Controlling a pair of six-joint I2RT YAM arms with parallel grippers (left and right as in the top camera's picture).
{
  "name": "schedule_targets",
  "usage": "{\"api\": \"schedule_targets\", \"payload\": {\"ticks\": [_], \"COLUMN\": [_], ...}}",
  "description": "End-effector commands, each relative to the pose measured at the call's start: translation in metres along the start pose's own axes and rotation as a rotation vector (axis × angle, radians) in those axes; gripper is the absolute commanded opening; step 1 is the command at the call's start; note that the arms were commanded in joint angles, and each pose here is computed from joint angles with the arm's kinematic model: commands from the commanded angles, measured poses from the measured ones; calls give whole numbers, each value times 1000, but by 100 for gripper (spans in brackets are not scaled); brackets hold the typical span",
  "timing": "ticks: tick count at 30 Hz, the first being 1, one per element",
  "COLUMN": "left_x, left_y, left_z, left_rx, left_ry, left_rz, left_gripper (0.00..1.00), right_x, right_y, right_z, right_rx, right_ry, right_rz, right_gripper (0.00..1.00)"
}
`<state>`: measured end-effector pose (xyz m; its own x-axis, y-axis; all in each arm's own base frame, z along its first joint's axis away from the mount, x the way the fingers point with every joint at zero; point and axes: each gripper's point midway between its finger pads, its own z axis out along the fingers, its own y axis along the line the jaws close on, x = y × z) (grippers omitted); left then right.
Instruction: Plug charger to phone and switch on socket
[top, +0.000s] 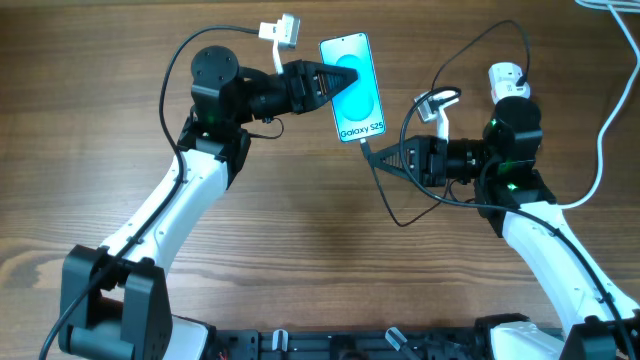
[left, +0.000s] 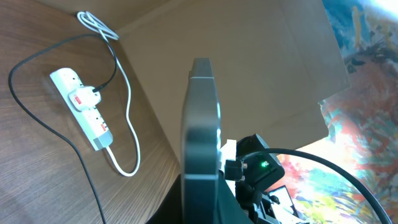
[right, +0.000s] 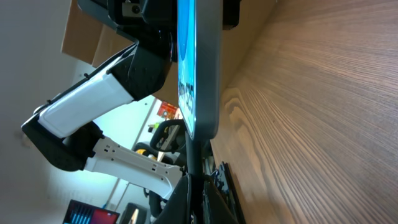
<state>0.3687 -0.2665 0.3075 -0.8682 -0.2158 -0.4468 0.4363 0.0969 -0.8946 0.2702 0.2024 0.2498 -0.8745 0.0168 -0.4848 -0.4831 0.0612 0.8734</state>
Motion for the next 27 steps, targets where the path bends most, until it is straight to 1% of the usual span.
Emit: {"api": "schedule_targets", "payload": {"ticks": [1,12,20,25,27], "left_x": [12,8,-5,-23,-33], "left_y": [-15,-14,-8,1,6], "left_z": [2,3,3,-12,-23], "left_rx": [49,40,4,-26,-42], "left_ry": [77,56,-20,-82,-111], "left_rz": [22,22,22,21,22], "left_gripper": [4,4,4,4,4], "right_x": [-18,-18,-13,-5,-3], "right_y": [-13,-13,-15,-42,-68], "right_z": [-7,-8,-7,-10,-16], "right_rx": [75,71,72,179,308], "right_ry": [-90,-87,-74,-99,-139], "right_rz": [11,13,14,91,128], "right_gripper": [4,4,4,4,4]}}
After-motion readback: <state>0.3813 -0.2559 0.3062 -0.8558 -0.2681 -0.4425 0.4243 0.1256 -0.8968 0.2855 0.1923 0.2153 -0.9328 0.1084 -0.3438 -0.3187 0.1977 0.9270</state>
